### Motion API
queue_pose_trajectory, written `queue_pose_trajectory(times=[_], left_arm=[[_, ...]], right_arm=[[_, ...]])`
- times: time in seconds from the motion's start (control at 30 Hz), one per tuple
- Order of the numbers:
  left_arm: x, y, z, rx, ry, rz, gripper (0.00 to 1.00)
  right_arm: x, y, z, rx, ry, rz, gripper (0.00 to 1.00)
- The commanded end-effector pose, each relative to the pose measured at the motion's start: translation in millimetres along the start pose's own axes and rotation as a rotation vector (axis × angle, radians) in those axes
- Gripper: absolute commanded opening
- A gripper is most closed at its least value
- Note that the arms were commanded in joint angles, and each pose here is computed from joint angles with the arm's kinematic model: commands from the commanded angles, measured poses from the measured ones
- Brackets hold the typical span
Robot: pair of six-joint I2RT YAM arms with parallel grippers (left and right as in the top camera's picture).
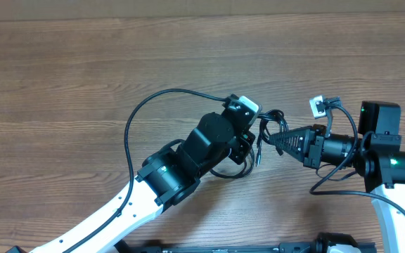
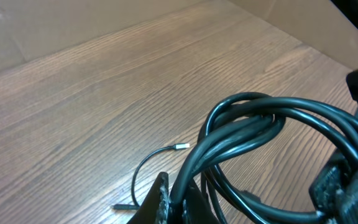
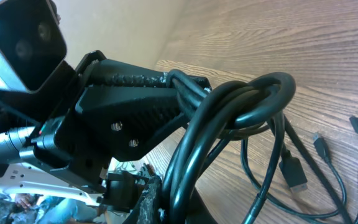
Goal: Untangle cables
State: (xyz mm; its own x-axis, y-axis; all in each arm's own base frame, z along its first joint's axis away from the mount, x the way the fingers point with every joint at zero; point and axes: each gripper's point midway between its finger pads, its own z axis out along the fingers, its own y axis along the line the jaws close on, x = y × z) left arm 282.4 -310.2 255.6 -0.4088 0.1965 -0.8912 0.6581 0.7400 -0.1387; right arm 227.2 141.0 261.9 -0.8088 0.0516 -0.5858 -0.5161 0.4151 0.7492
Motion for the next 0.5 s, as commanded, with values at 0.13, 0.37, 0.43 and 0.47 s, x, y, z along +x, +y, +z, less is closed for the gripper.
queue_pose_trajectory(times=[0.13, 0.37, 0.43, 0.47], left_arm=[[-16, 50, -6, -0.234, -0.073, -0.177, 0.04], [-5, 70, -8, -0.289, -0.044, -0.294, 0.05], [1, 79, -9, -0.314, -0.027, -0.335, 0.04], [4, 83, -10, -0.325, -0.018, -0.359, 0.04]], right_arm=[[5, 9, 0, -0.039, 0.012, -0.040, 0.04], [11, 14, 0, -0.065, 0.024, -0.103, 0.04], [11, 18, 0, -0.091, 0.020, -0.130, 0.04], [11, 21, -1, -0.105, 0.018, -0.141, 0.04]])
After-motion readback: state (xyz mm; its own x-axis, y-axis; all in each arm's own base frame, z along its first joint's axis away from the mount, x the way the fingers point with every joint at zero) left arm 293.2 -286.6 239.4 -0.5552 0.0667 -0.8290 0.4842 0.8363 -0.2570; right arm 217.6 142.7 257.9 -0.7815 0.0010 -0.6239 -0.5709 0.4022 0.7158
